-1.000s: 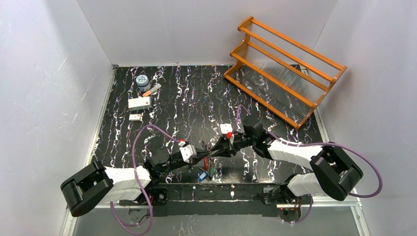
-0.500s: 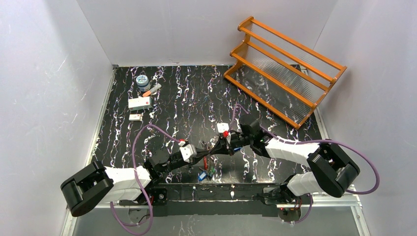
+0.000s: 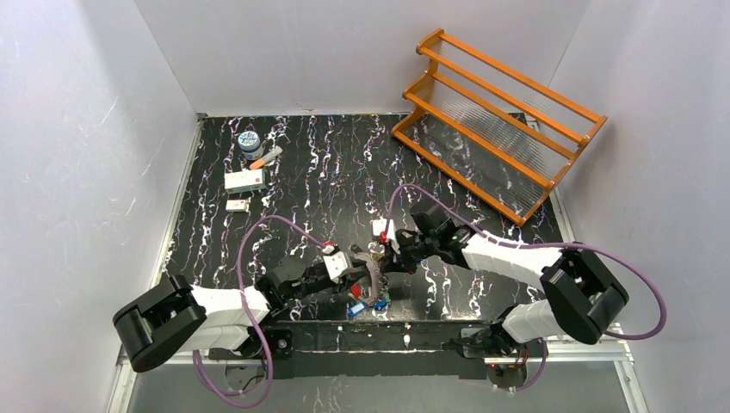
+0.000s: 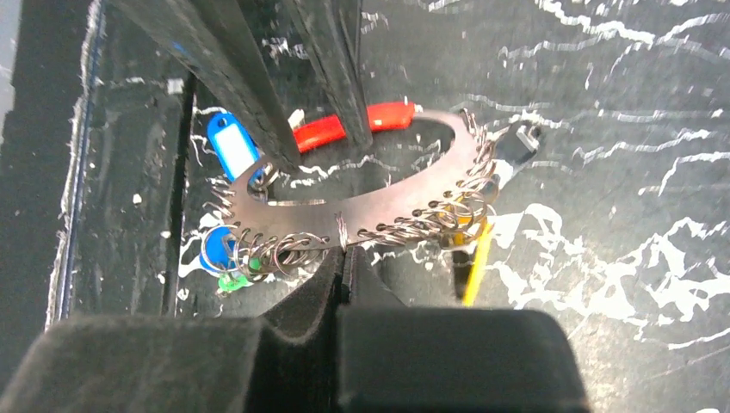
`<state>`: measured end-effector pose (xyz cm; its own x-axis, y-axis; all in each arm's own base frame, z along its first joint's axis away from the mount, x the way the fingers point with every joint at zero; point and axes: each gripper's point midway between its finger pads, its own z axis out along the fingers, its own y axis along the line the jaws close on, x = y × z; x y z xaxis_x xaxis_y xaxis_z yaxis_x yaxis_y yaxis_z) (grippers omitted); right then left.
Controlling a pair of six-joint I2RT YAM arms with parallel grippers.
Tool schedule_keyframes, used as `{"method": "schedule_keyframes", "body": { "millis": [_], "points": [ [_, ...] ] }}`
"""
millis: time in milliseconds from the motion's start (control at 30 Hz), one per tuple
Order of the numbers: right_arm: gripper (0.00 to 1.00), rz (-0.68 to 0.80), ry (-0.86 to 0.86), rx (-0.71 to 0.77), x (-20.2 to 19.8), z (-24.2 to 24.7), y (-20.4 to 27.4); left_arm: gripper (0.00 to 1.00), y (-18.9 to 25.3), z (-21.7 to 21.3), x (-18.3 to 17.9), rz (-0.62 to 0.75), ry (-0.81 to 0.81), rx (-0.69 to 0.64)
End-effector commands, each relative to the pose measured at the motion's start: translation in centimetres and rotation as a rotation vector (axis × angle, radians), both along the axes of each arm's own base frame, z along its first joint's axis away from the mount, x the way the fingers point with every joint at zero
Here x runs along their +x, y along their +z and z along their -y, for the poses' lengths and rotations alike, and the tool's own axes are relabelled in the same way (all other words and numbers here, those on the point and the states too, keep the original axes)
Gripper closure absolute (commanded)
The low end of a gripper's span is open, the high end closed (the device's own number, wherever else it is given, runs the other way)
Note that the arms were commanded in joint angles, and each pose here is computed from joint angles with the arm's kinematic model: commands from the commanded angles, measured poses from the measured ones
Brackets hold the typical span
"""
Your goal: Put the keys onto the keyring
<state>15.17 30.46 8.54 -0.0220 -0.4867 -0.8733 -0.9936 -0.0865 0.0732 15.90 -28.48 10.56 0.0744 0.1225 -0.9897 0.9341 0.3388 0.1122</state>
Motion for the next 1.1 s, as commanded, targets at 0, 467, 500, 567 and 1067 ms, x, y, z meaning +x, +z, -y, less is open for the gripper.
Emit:
{"method": "schedule_keyframes", "body": {
  "millis": [0,467,500,567,1067],
  "points": [
    [0.99,0.012,-0.026,-0.137,0.9,0.9,-1.0,0.73,0.2,0.5,0.4,0.021,-0.007,0.029],
    [0.99,0.023,0.032,-0.065,0.3,-0.4,0.7,0.73,-1.8,2.0,-0.3,-0.052,-0.087,0.088],
    [0.99,0.023,0.036,-0.058,0.2,-0.5,0.9,0.73,-1.7,2.2,-0.2,-0.05,-0.089,0.089],
    [0.99,0.02,0.043,-0.045,0.0,-0.6,1.1,0.72,-1.8,2.4,-0.1,-0.051,-0.089,0.093],
    [0.99,0.015,0.052,-0.033,-0.2,-0.8,1.3,1.0,-2.8,3.8,0.1,-0.066,-0.139,0.126]
  ]
}}
